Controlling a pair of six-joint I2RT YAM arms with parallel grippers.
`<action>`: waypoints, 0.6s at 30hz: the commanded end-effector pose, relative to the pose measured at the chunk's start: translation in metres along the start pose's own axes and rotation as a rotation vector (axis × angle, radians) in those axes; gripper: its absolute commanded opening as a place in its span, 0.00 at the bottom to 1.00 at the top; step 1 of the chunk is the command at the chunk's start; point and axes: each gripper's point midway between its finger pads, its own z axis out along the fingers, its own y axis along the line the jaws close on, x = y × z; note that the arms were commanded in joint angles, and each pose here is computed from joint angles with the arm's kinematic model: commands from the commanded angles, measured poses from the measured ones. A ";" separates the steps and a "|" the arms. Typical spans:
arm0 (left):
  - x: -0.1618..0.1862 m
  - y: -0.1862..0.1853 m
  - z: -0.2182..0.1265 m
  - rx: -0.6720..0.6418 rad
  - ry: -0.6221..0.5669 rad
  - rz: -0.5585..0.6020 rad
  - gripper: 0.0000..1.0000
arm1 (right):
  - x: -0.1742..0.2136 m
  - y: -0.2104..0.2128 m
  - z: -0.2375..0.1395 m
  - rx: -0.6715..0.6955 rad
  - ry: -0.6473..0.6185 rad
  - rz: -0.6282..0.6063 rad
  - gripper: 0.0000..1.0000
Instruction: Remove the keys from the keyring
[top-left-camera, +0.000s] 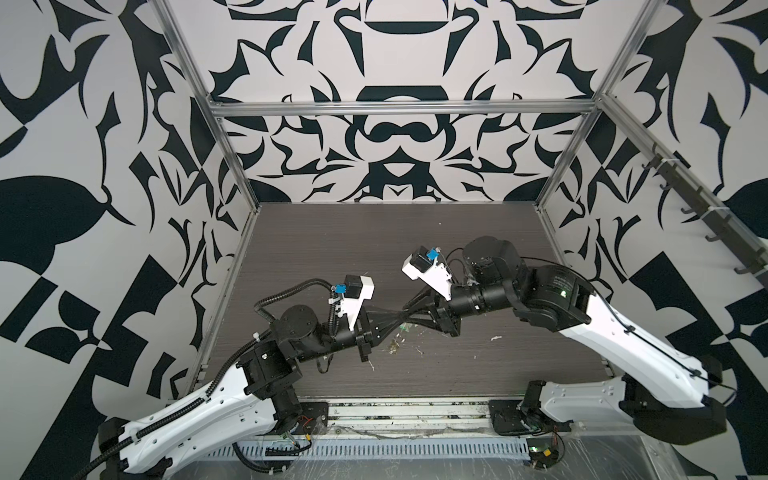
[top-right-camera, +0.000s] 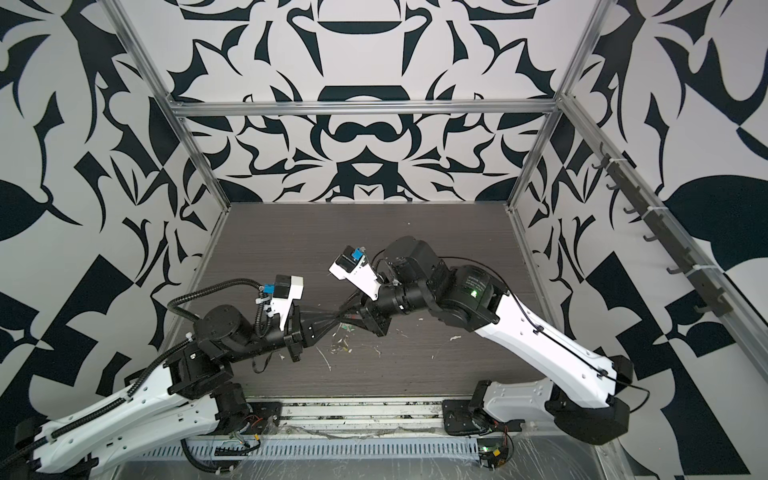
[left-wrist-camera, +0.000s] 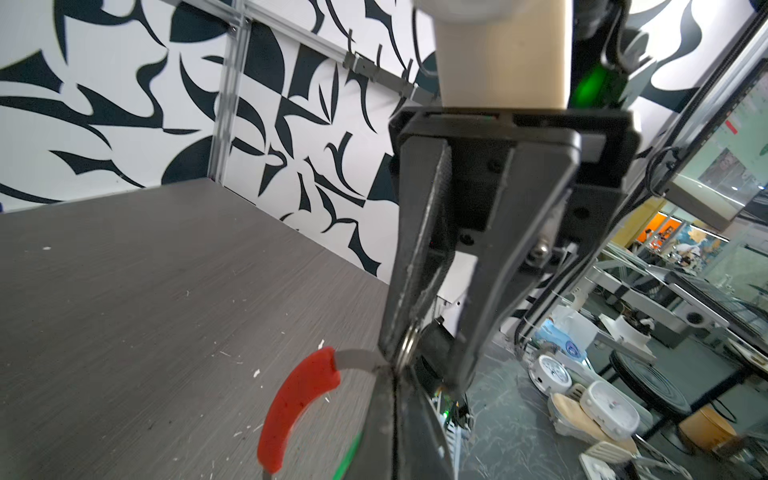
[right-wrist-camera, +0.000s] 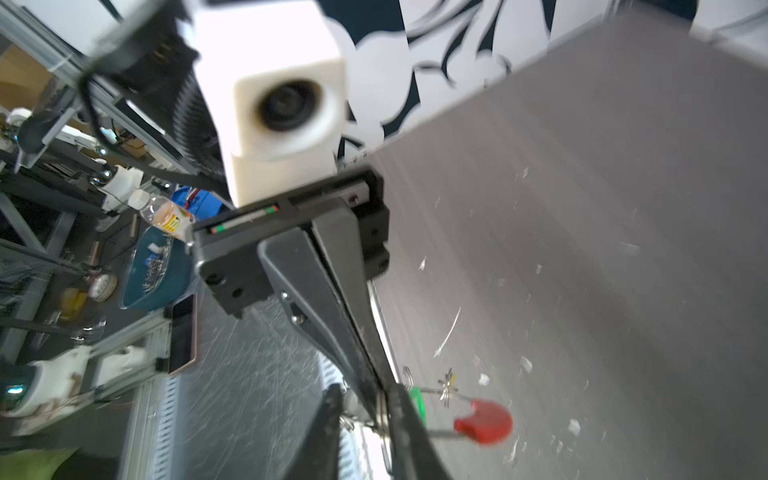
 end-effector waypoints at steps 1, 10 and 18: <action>-0.047 -0.008 -0.015 0.010 -0.244 0.019 0.00 | -0.049 0.021 -0.025 -0.059 -0.304 -0.022 0.35; -0.066 -0.014 -0.030 0.071 -0.413 -0.002 0.00 | -0.058 0.025 -0.053 -0.132 -0.628 -0.013 0.40; -0.062 -0.016 -0.021 0.097 -0.387 -0.019 0.00 | -0.069 0.028 -0.042 -0.146 -0.617 -0.027 0.36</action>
